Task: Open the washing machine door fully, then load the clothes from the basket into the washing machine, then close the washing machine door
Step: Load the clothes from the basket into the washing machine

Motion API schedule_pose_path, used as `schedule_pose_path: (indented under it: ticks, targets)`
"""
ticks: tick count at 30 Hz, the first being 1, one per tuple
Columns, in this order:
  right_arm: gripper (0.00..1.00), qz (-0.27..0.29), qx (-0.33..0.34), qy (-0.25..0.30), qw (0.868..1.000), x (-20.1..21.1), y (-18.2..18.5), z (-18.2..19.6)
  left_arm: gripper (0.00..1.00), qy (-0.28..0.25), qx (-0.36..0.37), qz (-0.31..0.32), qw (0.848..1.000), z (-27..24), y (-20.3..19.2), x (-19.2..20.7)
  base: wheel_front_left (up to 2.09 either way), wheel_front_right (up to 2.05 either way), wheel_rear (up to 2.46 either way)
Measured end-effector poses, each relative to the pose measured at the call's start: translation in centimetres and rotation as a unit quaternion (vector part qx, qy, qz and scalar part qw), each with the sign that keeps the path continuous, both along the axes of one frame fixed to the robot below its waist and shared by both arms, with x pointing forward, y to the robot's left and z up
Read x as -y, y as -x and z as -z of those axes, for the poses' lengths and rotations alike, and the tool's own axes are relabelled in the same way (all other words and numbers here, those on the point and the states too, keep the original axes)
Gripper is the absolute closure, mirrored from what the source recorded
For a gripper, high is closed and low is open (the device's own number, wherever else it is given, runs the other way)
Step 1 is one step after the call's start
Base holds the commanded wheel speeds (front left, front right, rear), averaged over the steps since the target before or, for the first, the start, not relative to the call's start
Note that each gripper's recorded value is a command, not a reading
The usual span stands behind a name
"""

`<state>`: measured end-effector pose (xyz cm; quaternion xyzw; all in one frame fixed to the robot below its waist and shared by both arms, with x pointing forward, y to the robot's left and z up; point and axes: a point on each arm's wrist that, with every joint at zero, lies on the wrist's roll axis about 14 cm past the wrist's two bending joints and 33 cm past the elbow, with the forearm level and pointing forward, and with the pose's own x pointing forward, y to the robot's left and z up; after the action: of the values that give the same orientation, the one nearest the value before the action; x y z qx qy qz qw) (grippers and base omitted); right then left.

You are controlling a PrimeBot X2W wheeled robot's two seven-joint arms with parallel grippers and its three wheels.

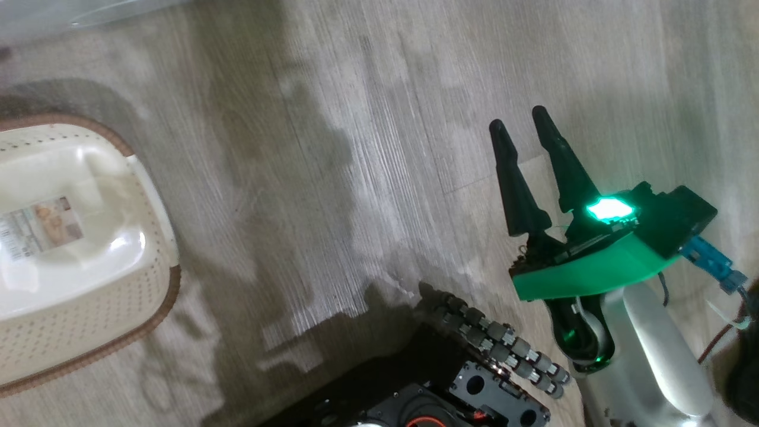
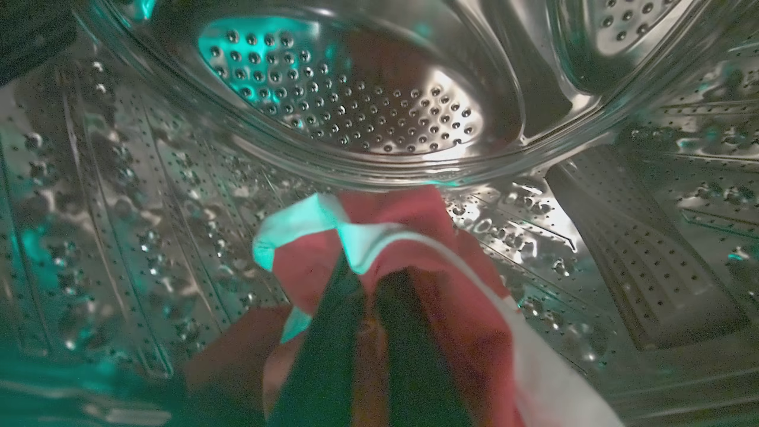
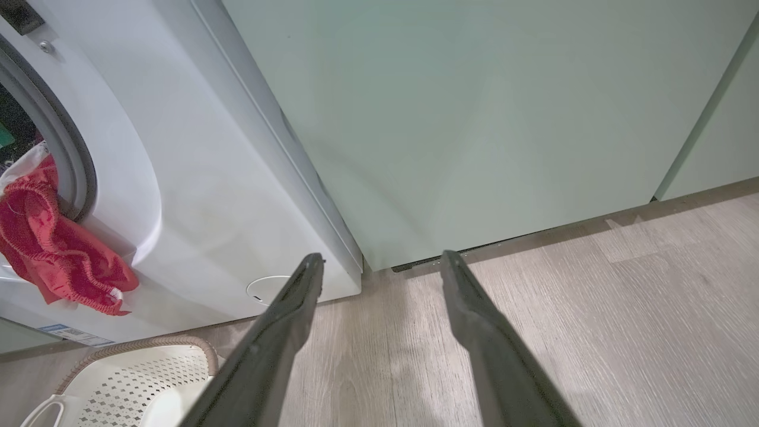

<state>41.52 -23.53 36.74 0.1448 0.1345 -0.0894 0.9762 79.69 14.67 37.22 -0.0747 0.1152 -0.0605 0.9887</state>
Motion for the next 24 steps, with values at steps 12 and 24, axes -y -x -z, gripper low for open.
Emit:
schedule_pose_path:
  ticks: [12,24]
  targets:
    - [0.00,-0.019,0.037,0.013,0.999,-0.7,-0.8,-2.4,0.00,-0.017,0.059,0.007,0.998,-2.9,3.3,0.2,0.00,0.00,0.00]
    - [0.00,-0.040,0.079,0.025,0.996,-1.9,-1.1,-5.3,0.00,0.011,0.161,-0.013,0.987,-8.9,12.4,-0.4,0.00,0.00,0.00]
